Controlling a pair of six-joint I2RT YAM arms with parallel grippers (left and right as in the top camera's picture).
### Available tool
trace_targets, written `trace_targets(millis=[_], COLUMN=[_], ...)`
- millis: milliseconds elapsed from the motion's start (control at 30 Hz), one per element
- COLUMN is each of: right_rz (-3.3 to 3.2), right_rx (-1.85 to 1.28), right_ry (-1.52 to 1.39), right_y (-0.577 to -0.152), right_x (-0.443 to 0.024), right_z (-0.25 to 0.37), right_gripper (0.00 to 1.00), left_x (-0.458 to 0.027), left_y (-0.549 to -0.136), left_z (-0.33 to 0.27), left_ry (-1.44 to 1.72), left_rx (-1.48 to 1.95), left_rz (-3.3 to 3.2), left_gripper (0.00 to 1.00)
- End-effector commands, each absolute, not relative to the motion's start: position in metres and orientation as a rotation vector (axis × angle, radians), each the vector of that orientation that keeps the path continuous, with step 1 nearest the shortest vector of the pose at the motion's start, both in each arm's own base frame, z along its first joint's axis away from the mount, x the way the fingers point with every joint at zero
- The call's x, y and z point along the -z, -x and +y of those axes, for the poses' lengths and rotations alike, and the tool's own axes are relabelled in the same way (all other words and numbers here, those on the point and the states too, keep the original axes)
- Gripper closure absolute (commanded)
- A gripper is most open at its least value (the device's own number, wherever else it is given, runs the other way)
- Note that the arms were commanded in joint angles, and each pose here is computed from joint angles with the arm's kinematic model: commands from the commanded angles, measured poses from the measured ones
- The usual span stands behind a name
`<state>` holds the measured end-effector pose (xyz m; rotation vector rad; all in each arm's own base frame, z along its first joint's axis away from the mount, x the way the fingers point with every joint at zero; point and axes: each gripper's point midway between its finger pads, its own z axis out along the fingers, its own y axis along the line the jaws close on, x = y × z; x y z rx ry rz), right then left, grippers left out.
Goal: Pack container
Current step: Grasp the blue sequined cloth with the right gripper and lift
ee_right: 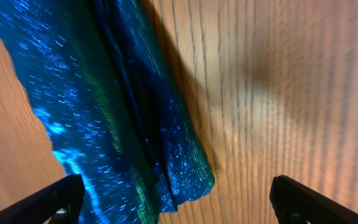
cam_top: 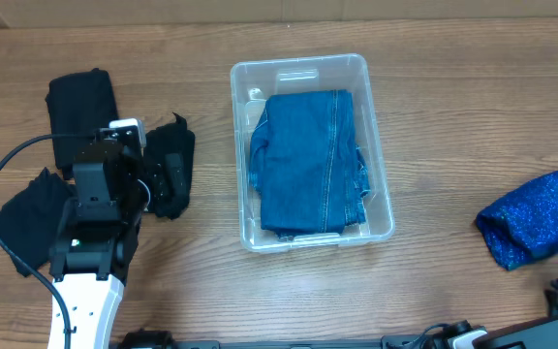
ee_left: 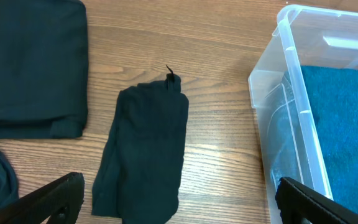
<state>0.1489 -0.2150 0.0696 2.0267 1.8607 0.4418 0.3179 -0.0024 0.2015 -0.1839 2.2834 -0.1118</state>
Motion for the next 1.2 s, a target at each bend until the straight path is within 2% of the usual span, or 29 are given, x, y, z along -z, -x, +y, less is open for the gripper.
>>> trace_targets(millis=[0, 233, 533, 833, 967, 1067, 1167], right_rz=[1.864, 1.877, 1.92, 1.937, 2.008, 2.061, 2.089], right_rx=[-0.53, -0.525, -0.592, -0.759, -0.775, -0.784, -0.783], right_ry=[-1.921, -1.932, -2.051, -1.999, -1.948, -1.892, -1.857], right_y=[-0.164, -0.164, -0.156, -0.179, -0.191, -0.201, -0.207], right_x=[-0.067, -0.055, -0.003, 0.017, 0.021, 0.021, 0.021], right_z=[-0.207, -0.208, -0.196, -0.185, -0.175, -0.167, -0.163], right_gripper=[0.0, 0.0, 0.0, 0.01, 0.11, 0.24, 0.44], left_x=[-0.212, -0.212, -0.212, -0.212, -0.212, -0.212, -0.212], left_y=[-0.323, -0.322, -0.322, -0.322, -0.322, -0.322, -0.322], left_z=[-0.003, -0.003, -0.003, -0.003, -0.003, -0.003, -0.003], left_ry=[0.193, 0.194, 0.194, 0.194, 0.194, 0.193, 0.194], left_rx=[0.117, 0.117, 0.117, 0.117, 0.117, 0.118, 0.117], left_rz=[2.259, 2.261, 2.261, 2.261, 2.261, 2.262, 2.262], left_gripper=[0.0, 0.0, 0.0, 0.0, 0.0, 0.0, 0.0])
